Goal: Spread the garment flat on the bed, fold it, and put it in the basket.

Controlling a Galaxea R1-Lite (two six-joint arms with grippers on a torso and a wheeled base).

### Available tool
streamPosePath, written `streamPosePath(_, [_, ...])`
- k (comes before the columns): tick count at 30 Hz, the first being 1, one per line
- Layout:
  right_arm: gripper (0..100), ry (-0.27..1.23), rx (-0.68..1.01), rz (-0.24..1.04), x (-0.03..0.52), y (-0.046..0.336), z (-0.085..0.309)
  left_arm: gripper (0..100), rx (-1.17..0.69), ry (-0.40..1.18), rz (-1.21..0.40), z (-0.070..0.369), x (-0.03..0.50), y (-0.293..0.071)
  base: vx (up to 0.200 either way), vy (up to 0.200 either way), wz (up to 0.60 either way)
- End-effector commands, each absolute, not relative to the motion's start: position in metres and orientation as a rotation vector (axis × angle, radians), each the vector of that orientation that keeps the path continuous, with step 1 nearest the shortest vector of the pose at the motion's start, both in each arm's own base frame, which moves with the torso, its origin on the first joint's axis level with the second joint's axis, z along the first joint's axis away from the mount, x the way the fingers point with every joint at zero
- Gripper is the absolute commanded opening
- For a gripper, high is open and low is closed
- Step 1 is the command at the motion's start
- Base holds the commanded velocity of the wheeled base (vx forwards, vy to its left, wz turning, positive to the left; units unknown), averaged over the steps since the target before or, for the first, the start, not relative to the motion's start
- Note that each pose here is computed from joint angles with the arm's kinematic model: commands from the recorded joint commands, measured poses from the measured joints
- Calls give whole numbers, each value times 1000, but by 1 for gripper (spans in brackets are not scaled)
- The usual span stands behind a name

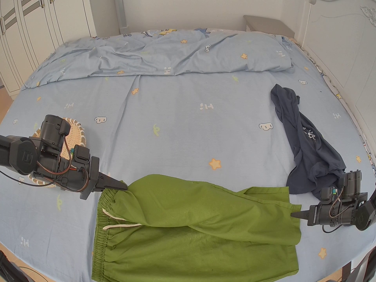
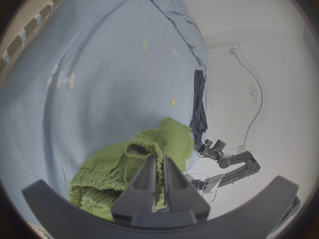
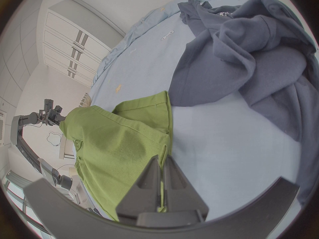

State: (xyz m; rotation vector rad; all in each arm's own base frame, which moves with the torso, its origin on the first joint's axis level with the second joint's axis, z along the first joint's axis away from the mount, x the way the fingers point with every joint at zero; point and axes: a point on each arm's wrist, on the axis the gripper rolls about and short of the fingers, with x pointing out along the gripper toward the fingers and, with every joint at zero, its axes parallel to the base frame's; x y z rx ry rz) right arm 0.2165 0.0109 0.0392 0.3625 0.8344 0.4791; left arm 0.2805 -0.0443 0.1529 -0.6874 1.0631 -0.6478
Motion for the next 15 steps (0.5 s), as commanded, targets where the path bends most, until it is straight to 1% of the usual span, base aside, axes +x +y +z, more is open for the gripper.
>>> streamPosePath(1, [0,828,361,473,217,10,40,0,-689,1065,-646,152,281,-44,0,0,0])
streamPosePath(4, [0,801,360,459,217,7,45,0,-690,1065,-644,152,281,-44,0,0,0])
streamPosePath(7, [0,731,342,460,213,6,61,0,-695,1052,-631,153,282,-38,0,0,0])
streamPosePath(8, [0,730,343,458,213,6,62,0,-695,1052,-631,153,282,-38,0,0,0])
streamPosePath(9, [0,678,340,454,209,7,75,0,-699,1045,-622,153,282,-35,0,0,0])
streamPosePath(10, [0,678,340,454,209,7,75,0,-699,1045,-622,153,282,-35,0,0,0])
streamPosePath(11, [0,614,346,447,205,8,92,0,-699,1030,-610,154,283,-31,0,0,0])
streamPosePath(15, [0,548,353,453,210,11,123,0,-693,989,-604,155,285,-27,0,0,0])
